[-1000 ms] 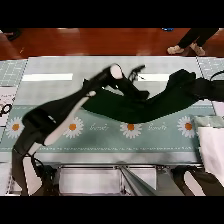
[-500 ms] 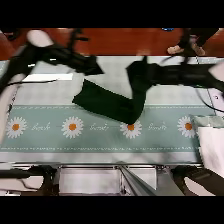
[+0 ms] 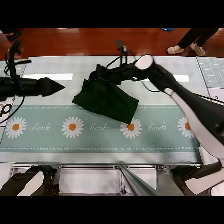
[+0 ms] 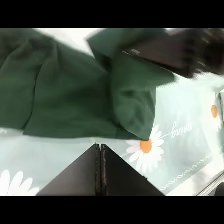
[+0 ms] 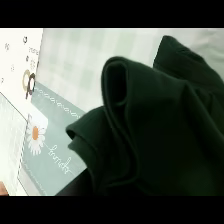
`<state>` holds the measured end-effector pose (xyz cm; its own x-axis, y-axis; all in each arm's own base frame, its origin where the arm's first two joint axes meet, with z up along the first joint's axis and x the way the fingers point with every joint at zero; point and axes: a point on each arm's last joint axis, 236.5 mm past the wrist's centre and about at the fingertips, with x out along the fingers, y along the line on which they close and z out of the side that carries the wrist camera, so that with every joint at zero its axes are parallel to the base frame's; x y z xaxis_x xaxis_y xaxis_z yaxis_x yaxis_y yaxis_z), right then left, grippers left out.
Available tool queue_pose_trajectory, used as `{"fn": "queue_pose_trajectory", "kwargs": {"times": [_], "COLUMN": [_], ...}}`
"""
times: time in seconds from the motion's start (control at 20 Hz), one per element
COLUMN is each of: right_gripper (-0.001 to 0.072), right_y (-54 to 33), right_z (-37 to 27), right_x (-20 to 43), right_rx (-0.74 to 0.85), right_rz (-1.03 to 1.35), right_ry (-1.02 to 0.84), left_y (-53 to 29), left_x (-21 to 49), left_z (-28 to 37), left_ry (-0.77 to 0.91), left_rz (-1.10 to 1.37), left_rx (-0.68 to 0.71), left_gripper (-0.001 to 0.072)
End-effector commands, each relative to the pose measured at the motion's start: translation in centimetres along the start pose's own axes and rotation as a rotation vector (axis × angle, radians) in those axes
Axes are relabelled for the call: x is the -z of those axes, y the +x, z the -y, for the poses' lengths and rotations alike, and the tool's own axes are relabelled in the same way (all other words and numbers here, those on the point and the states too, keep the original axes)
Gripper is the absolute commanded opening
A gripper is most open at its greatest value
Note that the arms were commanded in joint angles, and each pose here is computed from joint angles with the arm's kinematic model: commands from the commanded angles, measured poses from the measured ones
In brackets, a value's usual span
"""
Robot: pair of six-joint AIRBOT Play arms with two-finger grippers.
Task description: Fold the shirts.
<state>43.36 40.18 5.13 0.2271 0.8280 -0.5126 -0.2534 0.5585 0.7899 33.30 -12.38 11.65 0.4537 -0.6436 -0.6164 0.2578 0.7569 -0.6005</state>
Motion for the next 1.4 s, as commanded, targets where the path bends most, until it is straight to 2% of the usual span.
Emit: {"fn": "queue_pose_trajectory", "kwargs": {"times": [0.0,0.1,0.15,0.2,0.25,0.45,0.65,0.75,0.9,1.0,1.05,1.15,1.35], "right_gripper": [0.002,0.0021,0.0049,0.027,0.0408,0.0408,0.0407,0.0407,0.0407,0.0409,0.0412,0.0419,0.0419], "right_y": [3.9,5.1,5.7,6.2,6.5,2.0,-11.7,-19.6,-31.4,-35.5,-35.3,-31.9,-22.8], "right_z": [0.8,1.0,1.2,1.2,1.2,1.0,1.3,3.4,11.6,15.6,16.8,19.0,20.8], "right_x": [0.7,1.4,1.8,2.1,2.3,1.0,-0.9,-1.1,0.9,4.0,5.6,9.1,12.0], "right_rx": [-0.028,-0.04,-0.044,-0.042,-0.04,-0.072,-0.044,0.136,0.717,0.927,0.935,0.853,0.545], "right_rz": [-0.044,-0.058,-0.064,-0.065,-0.067,-0.116,-0.185,-0.157,0.005,0.138,0.179,0.199,0.219], "right_ry": [0.045,0.073,0.086,0.087,0.07,0.075,-0.003,-0.063,-0.028,0.058,0.083,0.175,0.378], "left_y": [-0.1,0.2,0.4,0.6,0.8,-0.4,-6.0,-8.3,-7.7,-5.9,-4.7,-2.3,1.7], "left_x": [1.5,1.4,1.3,1.2,1.1,-0.9,-6.6,-8.4,-7.3,-5.7,-4.8,-3.0,0.7], "left_z": [-1.0,-1.5,-1.9,-2.4,-2.8,-4.3,-3.5,-2.7,-1.5,-1.1,-1.0,-1.0,-0.6], "left_ry": [-0.021,-0.032,-0.039,-0.049,-0.056,-0.058,-0.066,-0.061,-0.013,-0.014,-0.02,-0.037,-0.057], "left_rz": [0.005,0.015,0.024,0.036,0.044,0.11,0.28,0.36,0.32,0.265,0.24,0.193,0.107], "left_rx": [-0.017,-0.026,-0.034,-0.043,-0.051,-0.088,-0.075,-0.06,-0.036,-0.008,0.003,0.02,0.044], "left_gripper": [0.0019,0.0019,0.0019,0.0019,0.0019,0.0019,0.0019,0.0019,0.0019,0.0019,0.0019,0.0019,0.0019]}}
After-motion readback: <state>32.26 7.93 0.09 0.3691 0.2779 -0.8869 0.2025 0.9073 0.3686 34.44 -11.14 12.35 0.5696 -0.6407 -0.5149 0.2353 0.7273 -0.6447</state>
